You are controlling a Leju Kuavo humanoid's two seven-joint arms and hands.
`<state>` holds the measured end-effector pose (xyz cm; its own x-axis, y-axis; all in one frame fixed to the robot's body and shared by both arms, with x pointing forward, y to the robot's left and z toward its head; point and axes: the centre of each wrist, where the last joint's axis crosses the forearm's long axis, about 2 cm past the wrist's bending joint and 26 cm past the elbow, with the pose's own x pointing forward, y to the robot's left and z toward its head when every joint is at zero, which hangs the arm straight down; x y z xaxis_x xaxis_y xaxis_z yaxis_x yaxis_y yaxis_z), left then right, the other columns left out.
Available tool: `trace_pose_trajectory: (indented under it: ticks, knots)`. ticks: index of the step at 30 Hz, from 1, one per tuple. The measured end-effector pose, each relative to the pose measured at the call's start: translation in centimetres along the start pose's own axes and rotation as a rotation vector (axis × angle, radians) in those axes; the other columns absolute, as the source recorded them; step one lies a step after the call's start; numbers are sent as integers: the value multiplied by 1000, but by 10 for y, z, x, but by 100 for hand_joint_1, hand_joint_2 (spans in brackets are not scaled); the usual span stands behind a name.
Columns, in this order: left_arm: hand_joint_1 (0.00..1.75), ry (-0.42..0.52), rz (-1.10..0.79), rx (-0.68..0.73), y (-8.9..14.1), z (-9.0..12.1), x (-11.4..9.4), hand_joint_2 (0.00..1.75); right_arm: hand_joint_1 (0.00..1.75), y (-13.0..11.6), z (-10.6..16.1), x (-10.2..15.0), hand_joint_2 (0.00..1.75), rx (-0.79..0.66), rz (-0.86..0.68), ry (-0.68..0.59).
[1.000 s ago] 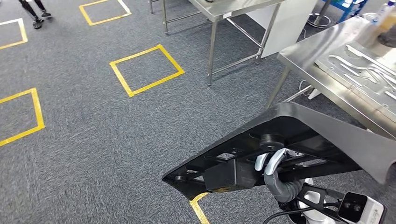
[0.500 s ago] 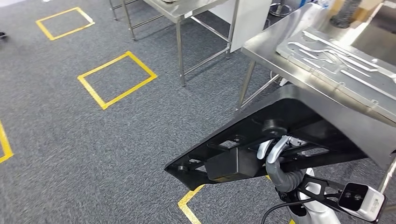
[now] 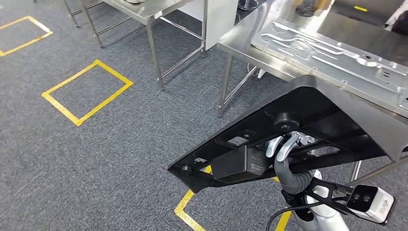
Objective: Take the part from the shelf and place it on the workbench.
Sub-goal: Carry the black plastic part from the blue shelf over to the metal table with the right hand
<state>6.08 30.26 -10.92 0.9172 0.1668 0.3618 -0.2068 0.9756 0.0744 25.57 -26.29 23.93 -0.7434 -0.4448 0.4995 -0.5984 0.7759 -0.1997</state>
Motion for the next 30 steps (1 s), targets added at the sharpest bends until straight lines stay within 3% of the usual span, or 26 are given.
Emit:
trace_pose_trajectory:
  ticks: [30]
  knots:
    - [0, -13, 23, 0, 1, 0, 1, 175, 175, 2, -1, -2, 175, 15, -27, -7]
